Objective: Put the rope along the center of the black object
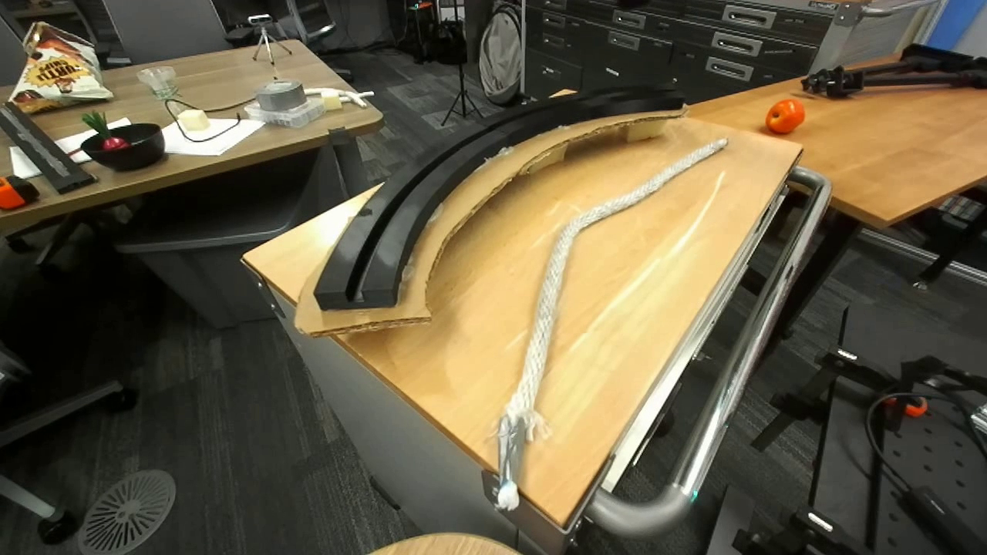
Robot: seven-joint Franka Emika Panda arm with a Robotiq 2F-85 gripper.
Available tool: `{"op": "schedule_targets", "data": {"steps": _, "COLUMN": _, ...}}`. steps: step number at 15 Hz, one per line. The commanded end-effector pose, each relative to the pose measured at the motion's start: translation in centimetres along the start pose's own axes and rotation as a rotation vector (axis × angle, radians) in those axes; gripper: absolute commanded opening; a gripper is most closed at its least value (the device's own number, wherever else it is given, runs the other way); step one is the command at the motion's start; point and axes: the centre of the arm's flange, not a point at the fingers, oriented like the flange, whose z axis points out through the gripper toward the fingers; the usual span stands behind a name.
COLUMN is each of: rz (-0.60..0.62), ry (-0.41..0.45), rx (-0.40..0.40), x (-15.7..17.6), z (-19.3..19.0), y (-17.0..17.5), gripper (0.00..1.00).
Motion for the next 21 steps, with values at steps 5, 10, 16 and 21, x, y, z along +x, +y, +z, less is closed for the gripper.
{"op": "schedule_targets", "data": {"steps": 5, "rz": -0.181, "ry": 0.201, "rx": 0.297, "x": 3.8, "z": 11.4, "y": 2.0, "gripper": 1.00}}
{"op": "schedule_targets", "data": {"steps": 10, "rz": -0.152, "ry": 0.180, "rx": 0.379, "x": 3.6, "z": 15.1, "y": -0.6, "gripper": 1.00}}
{"op": "schedule_targets", "data": {"steps": 16, "rz": -0.119, "ry": 0.150, "rx": 0.413, "x": 4.1, "z": 17.2, "y": -1.7, "gripper": 1.00}}
{"op": "schedule_targets", "data": {"steps": 21, "rz": -0.153, "ry": 0.197, "rx": 0.488, "x": 6.8, "z": 20.9, "y": -5.4, "gripper": 1.00}}
